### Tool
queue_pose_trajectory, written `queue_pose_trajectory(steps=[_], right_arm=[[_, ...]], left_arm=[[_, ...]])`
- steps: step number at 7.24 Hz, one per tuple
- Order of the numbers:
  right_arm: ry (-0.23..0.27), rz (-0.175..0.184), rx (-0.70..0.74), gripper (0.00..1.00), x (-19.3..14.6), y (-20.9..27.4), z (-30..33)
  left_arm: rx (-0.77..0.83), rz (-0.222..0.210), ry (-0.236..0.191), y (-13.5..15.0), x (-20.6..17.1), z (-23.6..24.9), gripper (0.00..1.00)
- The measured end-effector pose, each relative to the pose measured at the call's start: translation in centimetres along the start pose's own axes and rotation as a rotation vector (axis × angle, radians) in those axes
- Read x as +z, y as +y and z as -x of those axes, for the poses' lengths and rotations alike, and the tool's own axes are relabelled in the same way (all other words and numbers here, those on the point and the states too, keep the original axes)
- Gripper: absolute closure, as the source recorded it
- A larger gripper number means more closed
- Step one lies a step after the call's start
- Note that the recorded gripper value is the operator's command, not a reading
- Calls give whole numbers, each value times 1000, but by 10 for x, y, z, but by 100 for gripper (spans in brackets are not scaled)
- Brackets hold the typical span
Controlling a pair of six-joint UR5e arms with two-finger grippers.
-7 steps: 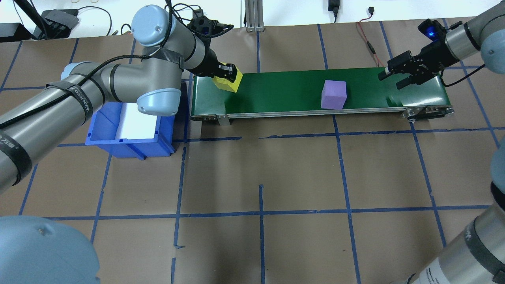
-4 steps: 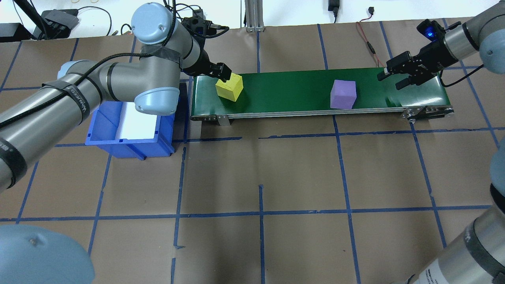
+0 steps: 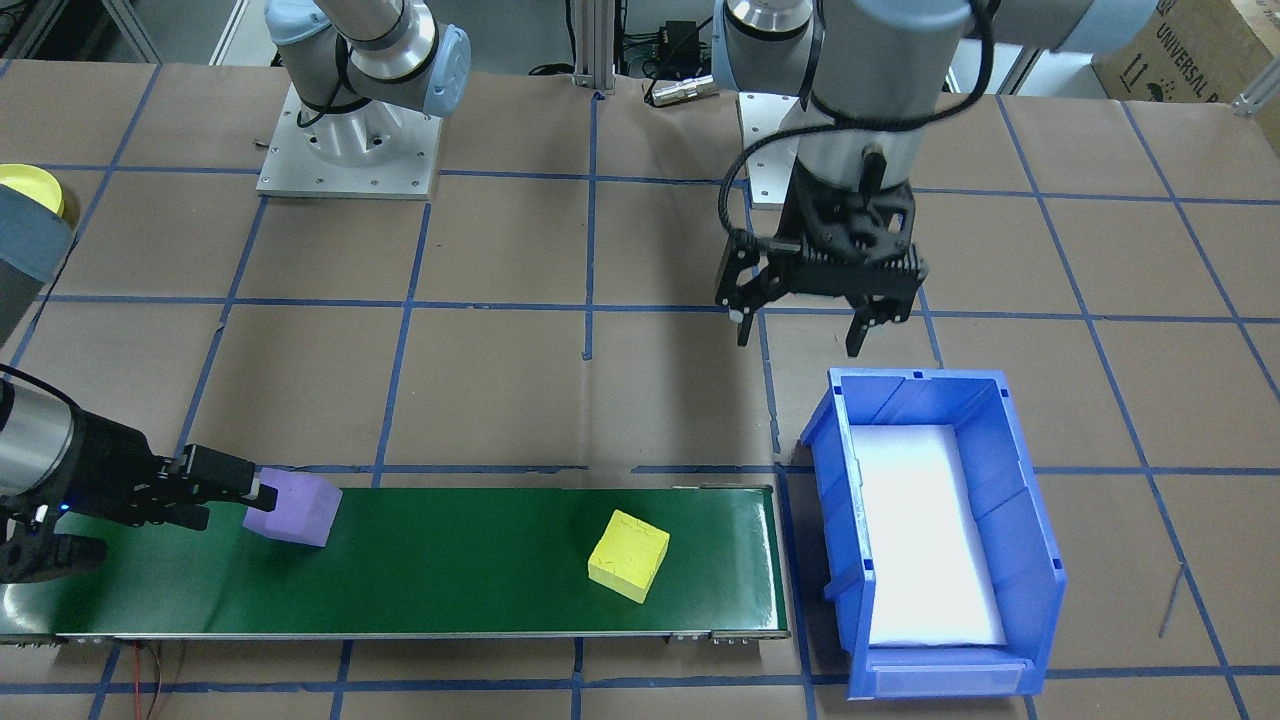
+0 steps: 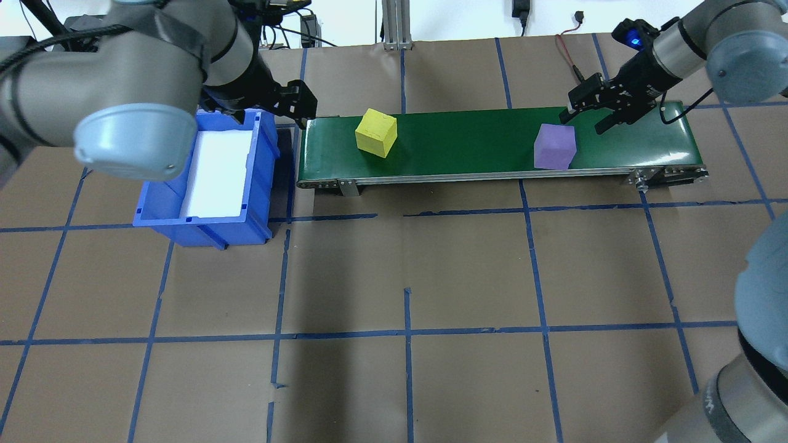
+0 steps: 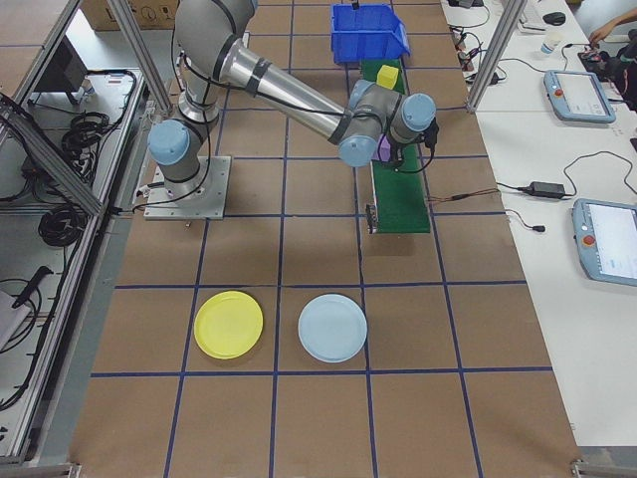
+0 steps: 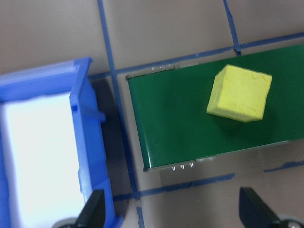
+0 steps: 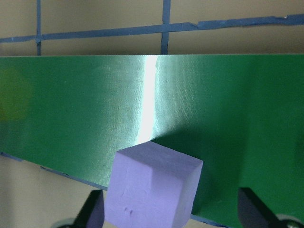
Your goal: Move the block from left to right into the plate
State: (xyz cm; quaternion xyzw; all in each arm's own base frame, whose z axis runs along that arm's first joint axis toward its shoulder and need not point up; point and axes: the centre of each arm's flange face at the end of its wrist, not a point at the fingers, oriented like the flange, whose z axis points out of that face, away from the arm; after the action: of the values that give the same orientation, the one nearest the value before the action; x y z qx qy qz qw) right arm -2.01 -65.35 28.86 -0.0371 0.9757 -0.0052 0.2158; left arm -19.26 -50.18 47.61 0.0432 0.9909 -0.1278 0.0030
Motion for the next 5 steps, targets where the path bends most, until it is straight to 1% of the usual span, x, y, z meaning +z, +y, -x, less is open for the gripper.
queue_pose_trajectory(steps=[1, 3, 4, 5], right_arm=[[63, 19, 3, 1, 6, -1, 6], [121, 61, 37, 3, 24, 3, 10], [141, 82, 47, 17, 31, 5, 9], [152, 97, 56, 44, 38, 5, 6]], left_arm=[[-40, -5, -16, 13, -20, 1, 0], [-62, -3, -58, 23, -27, 3, 0], [-56, 26, -68, 27, -14, 4, 0], [-47, 66, -76, 35, 4, 7, 0]])
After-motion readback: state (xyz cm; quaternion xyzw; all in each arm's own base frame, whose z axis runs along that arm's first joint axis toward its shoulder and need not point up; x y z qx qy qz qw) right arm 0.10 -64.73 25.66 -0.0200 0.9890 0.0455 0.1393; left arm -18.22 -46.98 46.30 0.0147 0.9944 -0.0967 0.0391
